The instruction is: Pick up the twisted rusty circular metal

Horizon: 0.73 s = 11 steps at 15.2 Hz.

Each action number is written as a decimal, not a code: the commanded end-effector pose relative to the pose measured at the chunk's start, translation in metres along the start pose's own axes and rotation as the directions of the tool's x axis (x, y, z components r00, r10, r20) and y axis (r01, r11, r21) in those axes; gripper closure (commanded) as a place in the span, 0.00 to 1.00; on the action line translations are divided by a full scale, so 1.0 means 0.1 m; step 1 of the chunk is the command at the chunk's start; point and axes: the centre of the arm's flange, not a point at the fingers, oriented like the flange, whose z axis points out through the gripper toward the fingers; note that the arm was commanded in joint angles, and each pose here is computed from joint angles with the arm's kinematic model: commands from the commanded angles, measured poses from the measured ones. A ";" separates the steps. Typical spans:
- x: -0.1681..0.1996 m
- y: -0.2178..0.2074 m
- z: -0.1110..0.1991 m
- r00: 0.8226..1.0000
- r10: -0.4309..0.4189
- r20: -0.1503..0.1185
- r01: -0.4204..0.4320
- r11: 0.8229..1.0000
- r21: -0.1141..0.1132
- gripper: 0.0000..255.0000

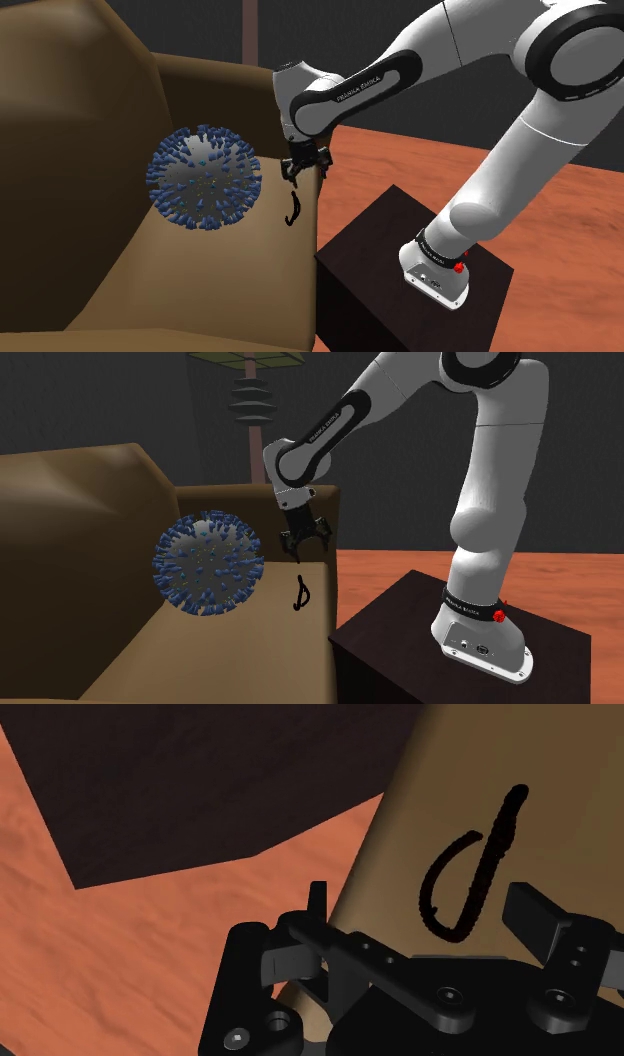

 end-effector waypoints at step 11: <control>0.38 -0.54 0.67 0.995 0.097 0.016 -0.097 0.995 -0.009 0.00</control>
